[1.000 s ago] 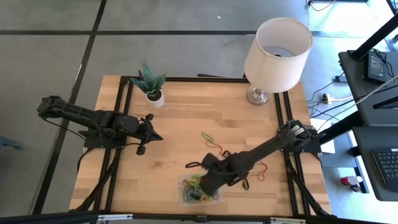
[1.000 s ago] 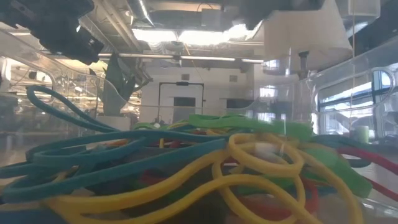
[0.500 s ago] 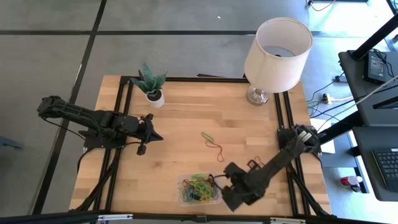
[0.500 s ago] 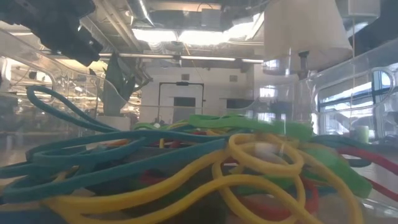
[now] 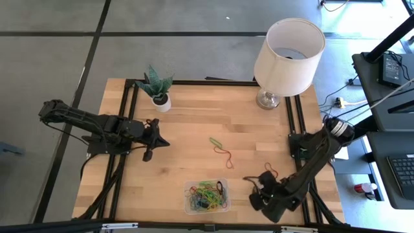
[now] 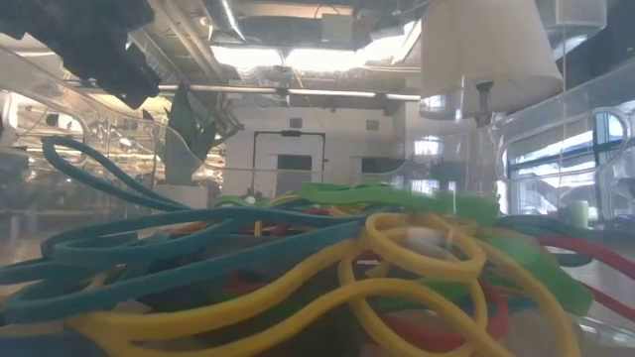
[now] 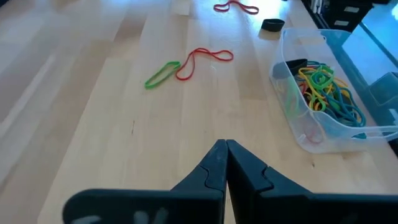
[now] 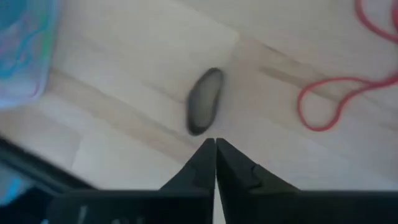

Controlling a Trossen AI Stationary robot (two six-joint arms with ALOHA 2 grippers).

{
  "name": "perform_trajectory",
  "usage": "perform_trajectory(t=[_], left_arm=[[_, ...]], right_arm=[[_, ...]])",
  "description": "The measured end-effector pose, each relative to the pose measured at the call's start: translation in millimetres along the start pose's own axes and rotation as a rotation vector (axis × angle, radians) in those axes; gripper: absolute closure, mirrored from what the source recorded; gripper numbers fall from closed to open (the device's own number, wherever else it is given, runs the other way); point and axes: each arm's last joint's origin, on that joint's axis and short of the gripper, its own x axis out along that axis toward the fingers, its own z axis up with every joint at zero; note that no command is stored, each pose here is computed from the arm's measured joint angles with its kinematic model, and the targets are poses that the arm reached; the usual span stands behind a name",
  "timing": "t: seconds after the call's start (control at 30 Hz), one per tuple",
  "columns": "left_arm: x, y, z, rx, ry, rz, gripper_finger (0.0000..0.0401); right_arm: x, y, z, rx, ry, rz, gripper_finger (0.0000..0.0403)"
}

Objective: Pick and place rubber bands into bin
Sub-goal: Put the black rubber band into the transparent bin

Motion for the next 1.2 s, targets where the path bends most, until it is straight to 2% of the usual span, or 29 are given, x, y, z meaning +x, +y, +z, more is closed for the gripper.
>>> perform_trajectory(t=[0.07,0.37,0.57,0.73,0.83,0.9,0.97,1.1,1.2], left_arm=[[0,0,0,-0.018,0.0,0.0,0.0398],[0,0,0,-0.05,0.004,0.002,0.0398],[0,1,0,-0.048,-0.002,0.025,0.0398],[0,1,0,-0.048,-0.007,0.044,0.0396],[0,1,0,-0.047,-0.005,0.049,0.0396],[0,1,0,-0.047,-0.006,0.049,0.0396],[0,1,0,-0.047,-0.005,0.049,0.0396],[0,1,0,-0.04,-0.005,0.049,0.0396],[0,1,0,-0.024,-0.005,0.049,0.0396]], right_arm=[[4,-5,1,0.039,0.012,0.002,0.0373],[30,-13,9,0.066,0.009,-0.007,0.0291],[44,-17,18,0.092,0.01,0.004,0.027],[59,-17,19,0.116,0.04,0.065,0.0288],[66,-17,18,0.094,0.055,0.027,0.0325],[66,-15,17,0.058,0.061,0.009,0.0364],[61,-11,17,0.035,0.051,0.004,0.0391],[40,4,16,0.03,0.002,0.011,0.0391],[19,12,17,-0.001,-0.039,-0.032,0.0398]])
